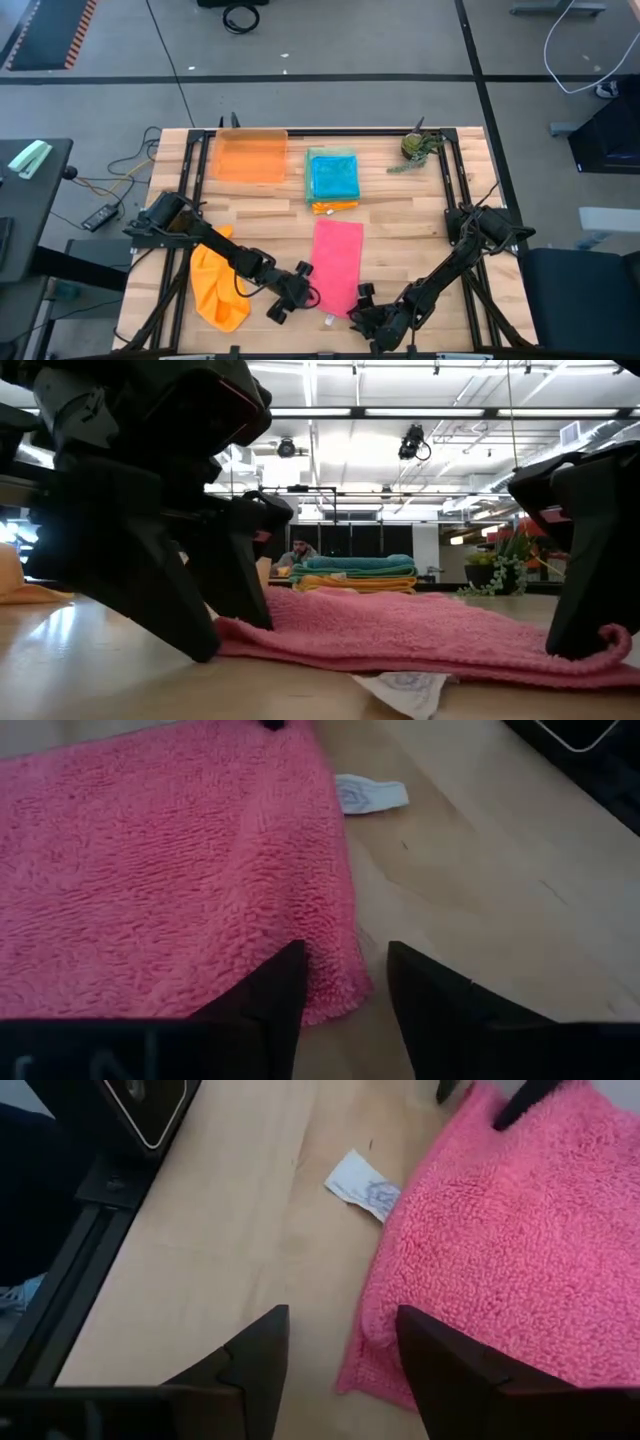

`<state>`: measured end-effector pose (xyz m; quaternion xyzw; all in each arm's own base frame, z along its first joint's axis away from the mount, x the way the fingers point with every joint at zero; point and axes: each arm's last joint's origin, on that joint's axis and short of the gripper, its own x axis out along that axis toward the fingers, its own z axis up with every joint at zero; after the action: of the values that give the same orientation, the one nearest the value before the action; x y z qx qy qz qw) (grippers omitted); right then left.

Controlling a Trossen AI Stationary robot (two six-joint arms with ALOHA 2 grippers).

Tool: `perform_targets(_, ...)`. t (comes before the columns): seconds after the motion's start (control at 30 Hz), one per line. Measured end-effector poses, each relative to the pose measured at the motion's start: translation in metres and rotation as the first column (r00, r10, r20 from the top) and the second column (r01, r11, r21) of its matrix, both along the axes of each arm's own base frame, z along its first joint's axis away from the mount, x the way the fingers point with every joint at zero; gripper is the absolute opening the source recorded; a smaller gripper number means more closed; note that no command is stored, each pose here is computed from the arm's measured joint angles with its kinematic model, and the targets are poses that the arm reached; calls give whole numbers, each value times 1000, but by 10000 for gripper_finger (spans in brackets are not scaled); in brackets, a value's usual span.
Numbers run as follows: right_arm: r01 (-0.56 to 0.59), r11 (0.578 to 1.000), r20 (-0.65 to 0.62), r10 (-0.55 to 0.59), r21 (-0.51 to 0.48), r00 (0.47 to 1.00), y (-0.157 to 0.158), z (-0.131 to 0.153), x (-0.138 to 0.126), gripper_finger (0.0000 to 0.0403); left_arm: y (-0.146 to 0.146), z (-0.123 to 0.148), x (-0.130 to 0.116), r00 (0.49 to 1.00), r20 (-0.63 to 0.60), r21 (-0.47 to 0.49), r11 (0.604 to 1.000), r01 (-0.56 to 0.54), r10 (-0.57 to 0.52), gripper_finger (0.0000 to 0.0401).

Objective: Fold microfiber towels
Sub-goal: Fold the pink towel

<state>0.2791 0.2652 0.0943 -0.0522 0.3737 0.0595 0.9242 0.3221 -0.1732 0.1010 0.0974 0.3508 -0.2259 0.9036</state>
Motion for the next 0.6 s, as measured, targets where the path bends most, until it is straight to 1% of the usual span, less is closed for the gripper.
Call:
perform_targets(0.1,12,1000,-6,-12,9,1000,0,0,0,178,0,0,0,1000,0,7,1000,-1,1,126)
perform_targets(0.2,34,999,-22,-34,7,999,-2,-1,-2,152,0,-1,0,1000,-6,7,1000,2,-2,99)
perform_targets(0.53,66,997,-13,-66,-26,998,-5,-2,-2,36,-4,-1,-3,998,-23,-21,999,50,-50,16)
perform_targets(0.6,73,997,-10,-73,-29,997,-5,-2,-2,20,-3,0,-3,998,-21,-25,998,51,-52,10)
